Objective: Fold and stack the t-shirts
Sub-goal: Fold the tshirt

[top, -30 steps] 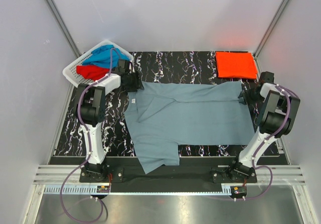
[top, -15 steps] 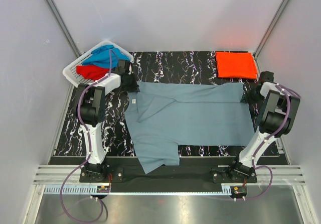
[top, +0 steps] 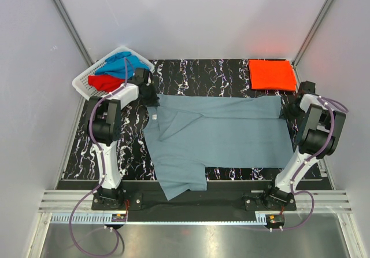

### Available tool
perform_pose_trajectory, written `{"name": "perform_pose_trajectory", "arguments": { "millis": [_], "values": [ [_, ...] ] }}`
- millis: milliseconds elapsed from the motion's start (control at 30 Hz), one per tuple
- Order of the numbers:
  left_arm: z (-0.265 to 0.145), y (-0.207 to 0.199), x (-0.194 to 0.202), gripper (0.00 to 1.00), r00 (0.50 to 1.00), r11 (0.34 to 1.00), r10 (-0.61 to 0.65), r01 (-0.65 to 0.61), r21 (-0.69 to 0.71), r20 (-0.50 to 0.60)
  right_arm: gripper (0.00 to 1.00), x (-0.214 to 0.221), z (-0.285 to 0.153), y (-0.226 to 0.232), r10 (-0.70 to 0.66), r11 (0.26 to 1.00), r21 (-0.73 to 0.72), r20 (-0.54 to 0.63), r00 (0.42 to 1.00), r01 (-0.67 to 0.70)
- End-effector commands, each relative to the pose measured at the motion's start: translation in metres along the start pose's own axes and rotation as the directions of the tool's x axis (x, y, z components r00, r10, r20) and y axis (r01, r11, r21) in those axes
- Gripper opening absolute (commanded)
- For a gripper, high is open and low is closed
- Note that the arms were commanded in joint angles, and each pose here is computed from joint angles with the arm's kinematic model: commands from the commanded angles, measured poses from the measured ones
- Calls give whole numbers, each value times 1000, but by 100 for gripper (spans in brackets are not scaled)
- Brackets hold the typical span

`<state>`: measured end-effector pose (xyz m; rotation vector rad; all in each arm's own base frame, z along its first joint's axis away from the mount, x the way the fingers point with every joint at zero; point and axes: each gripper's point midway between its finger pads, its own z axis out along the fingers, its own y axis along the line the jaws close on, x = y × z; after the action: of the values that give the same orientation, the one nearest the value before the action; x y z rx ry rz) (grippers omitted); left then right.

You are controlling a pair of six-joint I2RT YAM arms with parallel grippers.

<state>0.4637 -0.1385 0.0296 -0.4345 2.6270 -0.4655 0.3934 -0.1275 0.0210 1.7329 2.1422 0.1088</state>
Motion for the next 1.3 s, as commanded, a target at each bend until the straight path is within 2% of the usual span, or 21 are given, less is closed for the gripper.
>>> {"name": "perform_pose_trajectory", "arguments": {
  "millis": [0, 67, 100, 133, 200, 267, 333, 433, 533, 633, 700, 800, 867, 1100, 1267],
  "values": [
    [-8, -1, -25, 6, 998, 1000, 4, -3, -8, 59, 0, -25, -18, 11, -22, 999, -29, 102, 995, 25],
    [-18, -12, -26, 22, 998, 999, 18, -20, 37, 59, 3, -22, -23, 26, -72, 994, -76, 76, 995, 78],
    [-23, -14, -27, 37, 997, 998, 35, -38, 45, 69, 9, -17, -25, 20, -92, 995, -39, 44, 995, 94],
    [-29, -16, -29, 41, 995, 997, 50, -55, 49, 85, 23, -12, -29, 24, -121, 992, -28, 37, 992, 123],
    [-52, -26, -33, 53, 985, 990, 118, -127, 66, 127, 33, -16, -45, 27, -152, 988, -6, 72, 986, 153],
    [-76, -40, -34, 56, 965, 975, 191, -207, 76, 178, 38, -12, -63, 31, -162, 986, -35, 81, 984, 165],
    [-86, -65, -25, 59, 927, 934, 304, -335, 122, 221, 40, -8, -74, 30, -171, 983, -52, 75, 982, 175],
    [-88, -96, 9, 59, 894, 862, 402, -442, 247, 196, 45, 3, -95, 32, -202, 971, -114, 64, 977, 209],
    [-75, -107, 44, 57, 883, 818, 450, -467, 336, 132, 49, 18, -116, 37, -249, 940, -231, 40, 968, 252],
    [-54, -102, 68, 57, 859, 801, 504, -503, 324, 89, 54, 37, -146, 47, -301, 882, -374, 17, 953, 285],
    [-47, -103, 78, 57, 835, 778, 545, -539, 321, 81, 55, 42, -155, 49, -319, 863, -408, 16, 947, 298],
    [-33, -100, 87, 58, 806, 759, 589, -575, 305, 55, 55, 53, -171, 54, -350, 820, -480, 8, 937, 310],
    [-25, -93, 88, 58, 804, 770, 593, -578, 272, 30, 55, 59, -179, 56, -371, 798, -511, 3, 929, 320],
    [-3, -78, 96, 58, 794, 775, 608, -585, 240, -26, 55, 64, -194, 58, -386, 768, -550, 10, 922, 328],
    [-5, -85, 106, 52, 781, 754, 624, -595, 278, -18, 55, 64, -192, 59, -391, 764, -555, 8, 920, 329]
  ]
}}
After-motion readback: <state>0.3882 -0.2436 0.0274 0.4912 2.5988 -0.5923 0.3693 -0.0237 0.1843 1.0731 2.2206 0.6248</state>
